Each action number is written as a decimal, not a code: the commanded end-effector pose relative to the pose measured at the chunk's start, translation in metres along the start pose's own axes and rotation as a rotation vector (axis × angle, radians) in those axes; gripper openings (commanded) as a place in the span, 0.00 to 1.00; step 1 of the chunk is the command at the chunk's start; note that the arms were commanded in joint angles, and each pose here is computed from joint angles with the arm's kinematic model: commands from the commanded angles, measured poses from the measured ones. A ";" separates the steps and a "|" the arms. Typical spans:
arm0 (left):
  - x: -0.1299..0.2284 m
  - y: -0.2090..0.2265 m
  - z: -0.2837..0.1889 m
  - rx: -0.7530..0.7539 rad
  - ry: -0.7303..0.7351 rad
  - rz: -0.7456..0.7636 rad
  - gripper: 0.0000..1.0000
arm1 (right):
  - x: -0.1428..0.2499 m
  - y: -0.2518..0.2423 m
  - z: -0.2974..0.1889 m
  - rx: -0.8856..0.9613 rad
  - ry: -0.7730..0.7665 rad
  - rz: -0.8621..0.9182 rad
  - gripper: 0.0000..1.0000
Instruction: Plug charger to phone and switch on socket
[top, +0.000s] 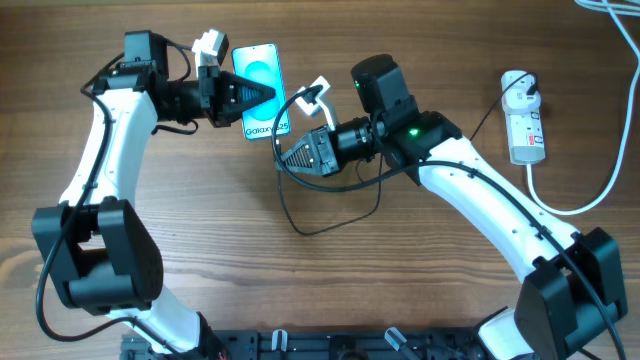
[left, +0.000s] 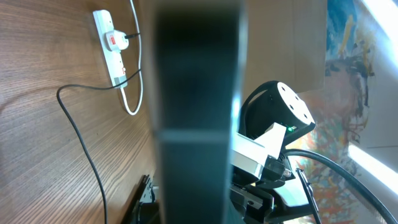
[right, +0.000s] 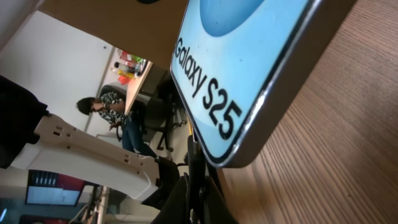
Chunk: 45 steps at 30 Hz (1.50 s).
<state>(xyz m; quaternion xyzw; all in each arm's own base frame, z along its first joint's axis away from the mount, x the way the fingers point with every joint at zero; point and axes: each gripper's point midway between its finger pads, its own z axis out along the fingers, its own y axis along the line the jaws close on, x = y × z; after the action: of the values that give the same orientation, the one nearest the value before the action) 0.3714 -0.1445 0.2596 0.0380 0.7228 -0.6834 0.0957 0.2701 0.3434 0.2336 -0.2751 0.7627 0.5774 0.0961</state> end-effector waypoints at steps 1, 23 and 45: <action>0.003 -0.021 0.001 0.056 0.007 0.025 0.04 | -0.003 0.012 -0.002 -0.031 0.000 -0.002 0.04; 0.004 -0.022 0.009 0.062 0.029 0.077 0.04 | -0.004 0.015 -0.001 -0.045 -0.001 0.005 0.04; 0.007 -0.023 0.015 0.066 0.045 0.071 0.04 | -0.009 0.008 -0.003 -0.011 -0.022 0.084 0.04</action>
<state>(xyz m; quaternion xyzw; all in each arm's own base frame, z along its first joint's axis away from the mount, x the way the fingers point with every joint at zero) 0.3673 -0.1582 0.2619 0.0605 0.7176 -0.6878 0.0912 0.2701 0.3450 0.2371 -0.2500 0.7669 0.5860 0.0771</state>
